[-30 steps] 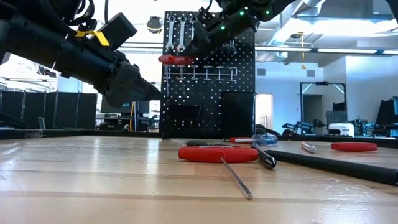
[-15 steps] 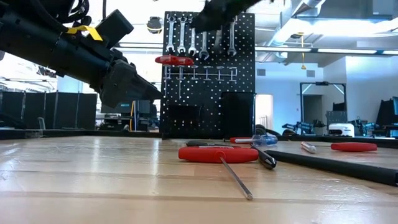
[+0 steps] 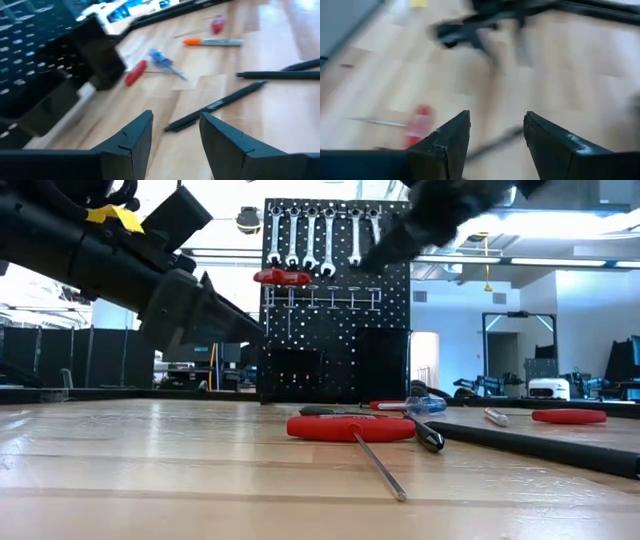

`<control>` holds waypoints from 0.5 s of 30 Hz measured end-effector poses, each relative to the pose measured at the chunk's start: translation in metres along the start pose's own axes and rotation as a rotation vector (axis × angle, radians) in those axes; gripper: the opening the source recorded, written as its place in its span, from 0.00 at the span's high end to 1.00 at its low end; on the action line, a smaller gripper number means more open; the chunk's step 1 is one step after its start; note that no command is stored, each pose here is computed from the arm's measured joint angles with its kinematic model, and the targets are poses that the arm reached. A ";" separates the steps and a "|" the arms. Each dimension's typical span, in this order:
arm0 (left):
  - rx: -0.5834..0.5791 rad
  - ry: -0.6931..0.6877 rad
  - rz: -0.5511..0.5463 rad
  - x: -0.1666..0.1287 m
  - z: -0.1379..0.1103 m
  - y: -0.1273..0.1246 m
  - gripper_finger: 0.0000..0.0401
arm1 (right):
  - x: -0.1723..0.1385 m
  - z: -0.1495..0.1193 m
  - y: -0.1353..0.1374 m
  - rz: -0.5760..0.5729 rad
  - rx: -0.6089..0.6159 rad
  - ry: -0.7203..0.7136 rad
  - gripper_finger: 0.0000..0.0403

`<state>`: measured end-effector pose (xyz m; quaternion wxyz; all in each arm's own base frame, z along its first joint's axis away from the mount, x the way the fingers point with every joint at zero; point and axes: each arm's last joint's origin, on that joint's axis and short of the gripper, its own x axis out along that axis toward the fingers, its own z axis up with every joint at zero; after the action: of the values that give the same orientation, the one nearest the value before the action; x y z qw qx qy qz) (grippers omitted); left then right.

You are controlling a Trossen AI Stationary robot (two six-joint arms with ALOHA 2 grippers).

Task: Hang tools onto peg board
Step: Hang the allen wrench on the peg board

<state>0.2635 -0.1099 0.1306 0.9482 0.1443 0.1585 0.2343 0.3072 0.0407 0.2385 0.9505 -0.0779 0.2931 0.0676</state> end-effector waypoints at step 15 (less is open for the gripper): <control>0.050 0.087 -0.075 0.011 0.026 -0.014 0.61 | 0.117 -0.069 0.102 0.222 0.009 0.018 0.30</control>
<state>0.2882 -0.1213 0.1470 0.9447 0.1514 0.2103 0.2007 0.3470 0.1375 0.1047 0.9349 -0.0413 0.3085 0.1705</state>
